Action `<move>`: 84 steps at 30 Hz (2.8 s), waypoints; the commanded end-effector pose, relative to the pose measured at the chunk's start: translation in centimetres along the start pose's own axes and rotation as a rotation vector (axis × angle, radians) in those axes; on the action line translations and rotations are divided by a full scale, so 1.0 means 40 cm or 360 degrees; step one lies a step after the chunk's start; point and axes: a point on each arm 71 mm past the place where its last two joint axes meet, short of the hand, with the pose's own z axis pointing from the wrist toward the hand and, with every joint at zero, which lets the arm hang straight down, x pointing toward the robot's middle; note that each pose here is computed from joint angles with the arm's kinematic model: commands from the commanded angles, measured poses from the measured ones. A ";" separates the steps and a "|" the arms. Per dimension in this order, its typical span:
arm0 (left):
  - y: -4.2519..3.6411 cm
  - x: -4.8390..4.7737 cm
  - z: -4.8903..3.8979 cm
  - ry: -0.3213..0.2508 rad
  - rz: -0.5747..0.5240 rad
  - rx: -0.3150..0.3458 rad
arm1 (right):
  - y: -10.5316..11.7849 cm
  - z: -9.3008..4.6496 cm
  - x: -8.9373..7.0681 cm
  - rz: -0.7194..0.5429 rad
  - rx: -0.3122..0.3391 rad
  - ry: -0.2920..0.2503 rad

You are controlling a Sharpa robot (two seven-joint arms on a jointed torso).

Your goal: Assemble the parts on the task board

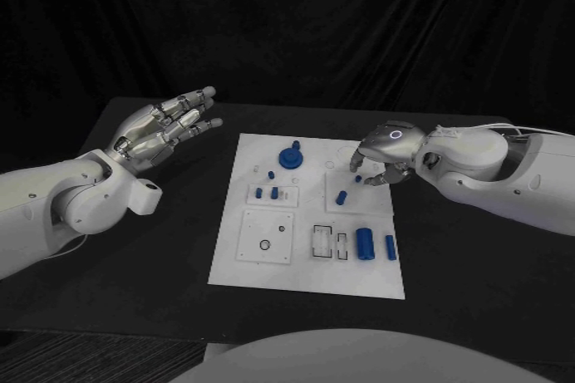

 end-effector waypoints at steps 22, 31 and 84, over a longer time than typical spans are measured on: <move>-0.004 -0.003 -0.008 0.0004 -0.0036 0.0067 | 0.001 0.023 0.035 0.0059 -0.0017 -0.0044; 0.001 -0.002 -0.007 0.0012 -0.0042 0.0052 | 0.004 0.031 0.041 0.0075 -0.0028 -0.0034; 0.029 -0.001 -0.009 0.0030 -0.0068 -0.0041 | 0.002 0.008 0.020 0.0082 -0.0055 -0.0213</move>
